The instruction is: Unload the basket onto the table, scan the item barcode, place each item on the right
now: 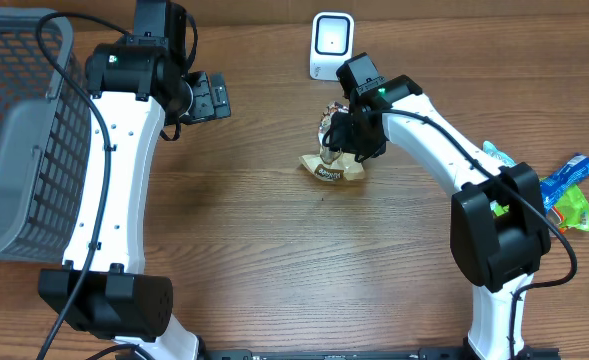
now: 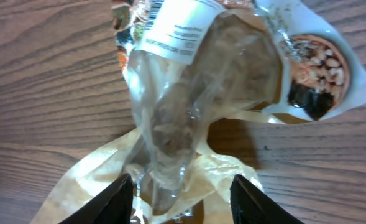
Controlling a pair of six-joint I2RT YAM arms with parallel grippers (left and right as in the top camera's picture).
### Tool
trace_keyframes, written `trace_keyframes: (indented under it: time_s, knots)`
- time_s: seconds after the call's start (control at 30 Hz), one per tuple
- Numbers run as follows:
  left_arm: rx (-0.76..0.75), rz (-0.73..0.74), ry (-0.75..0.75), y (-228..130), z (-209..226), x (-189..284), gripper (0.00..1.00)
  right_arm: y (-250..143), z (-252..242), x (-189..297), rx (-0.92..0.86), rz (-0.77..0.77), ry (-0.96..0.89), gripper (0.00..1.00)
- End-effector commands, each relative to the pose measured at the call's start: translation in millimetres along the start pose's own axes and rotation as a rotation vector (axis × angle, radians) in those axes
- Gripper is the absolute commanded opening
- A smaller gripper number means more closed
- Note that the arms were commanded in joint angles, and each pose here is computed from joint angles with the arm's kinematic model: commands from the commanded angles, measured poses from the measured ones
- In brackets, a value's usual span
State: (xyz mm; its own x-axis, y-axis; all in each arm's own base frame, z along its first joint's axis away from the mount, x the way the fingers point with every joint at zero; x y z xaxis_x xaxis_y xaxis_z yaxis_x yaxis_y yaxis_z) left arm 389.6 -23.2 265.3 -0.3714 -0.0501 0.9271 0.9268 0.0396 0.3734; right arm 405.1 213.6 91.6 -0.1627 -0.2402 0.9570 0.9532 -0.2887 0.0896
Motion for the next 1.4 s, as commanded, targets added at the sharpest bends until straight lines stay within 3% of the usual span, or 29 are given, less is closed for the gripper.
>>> trace_keyframes:
  time_s: [0.0, 0.13, 0.2, 0.5, 0.7, 1.1, 1.27, 1.37]
  knots:
    - [0.003, -0.028, 0.001, 3.7, 0.1, 7.9, 1.00, 9.3, -10.8, 14.4, -0.050, -0.015, -0.016, 0.52]
    - [0.003, -0.028, 0.001, 3.7, 0.1, 7.9, 1.00, 26.1, -26.2, 51.5, -0.085, -0.027, 0.016, 0.66]
    - [0.003, -0.028, 0.001, 3.7, 0.1, 7.9, 1.00, 33.5, -37.0, 66.1, -0.095, -0.016, 0.062, 0.79]
    - [0.003, -0.027, 0.001, 3.7, 0.0, 7.9, 1.00, 22.6, -46.6, 36.0, -0.074, 0.179, 0.417, 0.84]
    - [0.003, -0.028, 0.001, 3.7, 0.1, 7.9, 1.00, -0.4, -52.1, -10.1, -0.176, 0.217, 0.505, 0.83]
    - [0.003, -0.028, 0.001, 3.7, 0.1, 7.9, 1.00, -13.2, -25.5, -40.9, -0.278, 0.139, 0.687, 0.82]
    - [0.003, -0.027, 0.001, 3.7, 0.0, 7.9, 0.99, -13.6, -19.3, -51.9, -0.361, 0.081, 0.608, 0.69]
    - [0.003, -0.027, 0.001, 3.7, 0.0, 7.9, 1.00, -10.7, -19.0, -53.2, -0.359, 0.049, 0.595, 0.54]
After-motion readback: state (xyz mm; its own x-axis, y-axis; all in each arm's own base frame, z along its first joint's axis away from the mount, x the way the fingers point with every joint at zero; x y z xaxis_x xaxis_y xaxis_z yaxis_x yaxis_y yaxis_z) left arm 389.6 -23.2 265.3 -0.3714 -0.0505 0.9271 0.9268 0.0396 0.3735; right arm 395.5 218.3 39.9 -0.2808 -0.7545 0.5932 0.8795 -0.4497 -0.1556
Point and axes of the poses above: each gripper's point midway between its finger pads, its own x axis back along the fingers, its own z axis along the line the jaws close on, y = z × x, the point moved 3 cm from there along x, back along the fingers, and after that the axes turned 11 degrees about -x, right-handed, at the moved point
